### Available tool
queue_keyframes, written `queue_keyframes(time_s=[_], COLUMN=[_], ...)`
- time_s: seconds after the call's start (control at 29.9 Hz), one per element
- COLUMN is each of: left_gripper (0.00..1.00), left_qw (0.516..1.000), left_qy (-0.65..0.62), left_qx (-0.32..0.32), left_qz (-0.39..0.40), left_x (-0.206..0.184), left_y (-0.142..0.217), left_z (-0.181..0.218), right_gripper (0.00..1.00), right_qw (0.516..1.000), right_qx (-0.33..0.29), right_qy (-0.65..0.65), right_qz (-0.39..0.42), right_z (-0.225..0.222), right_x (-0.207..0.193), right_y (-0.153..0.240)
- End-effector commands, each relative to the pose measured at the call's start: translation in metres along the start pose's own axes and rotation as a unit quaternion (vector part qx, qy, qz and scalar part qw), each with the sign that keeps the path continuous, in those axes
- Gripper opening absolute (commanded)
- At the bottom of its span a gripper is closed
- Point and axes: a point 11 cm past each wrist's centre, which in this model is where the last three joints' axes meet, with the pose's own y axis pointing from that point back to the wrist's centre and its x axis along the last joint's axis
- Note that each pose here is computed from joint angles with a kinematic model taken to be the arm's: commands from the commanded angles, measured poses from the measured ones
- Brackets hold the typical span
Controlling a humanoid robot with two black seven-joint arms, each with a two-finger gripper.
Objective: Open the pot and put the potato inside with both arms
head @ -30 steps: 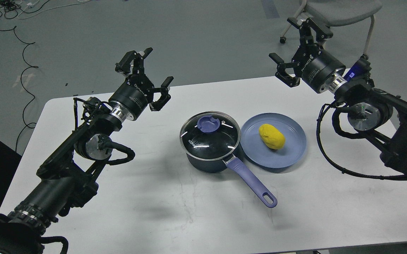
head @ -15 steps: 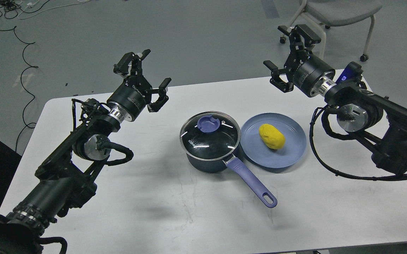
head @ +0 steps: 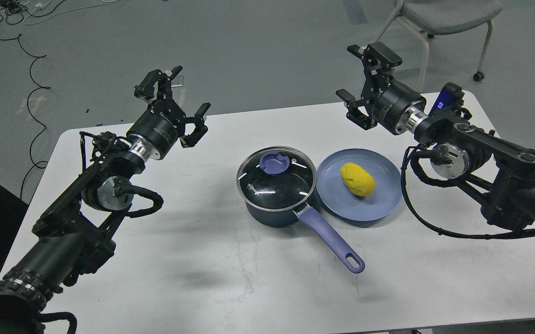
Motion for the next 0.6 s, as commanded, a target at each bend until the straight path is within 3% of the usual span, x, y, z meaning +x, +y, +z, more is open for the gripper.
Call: queue_keyframes(time_s=[0.0,0.4,0.57], left_gripper=[0.98,0.98,0.98], left_qw=[1.0,1.0,0.997], left_qy=[-0.001,0.001,-0.081], left_qx=[0.001,-0.016,-0.014], left_qz=[0.003,0.0,0.003], left_x=[0.002,-0.002,0.001], left_y=[0.001,-0.001,-0.003], left_z=[0.0,0.007,0.025], right_gripper=[1.0,1.0,1.0], right_qw=[1.0,1.0,1.0], right_qx=[-0.001,0.005,0.01], right_qy=[-0.001,0.004,0.005], right_qz=[-0.002,-0.001,0.007], right_z=[0.001,-0.005,-0.011], right_x=[-0.002,0.0,0.006], right_y=[-0.001,-0.002,-0.001])
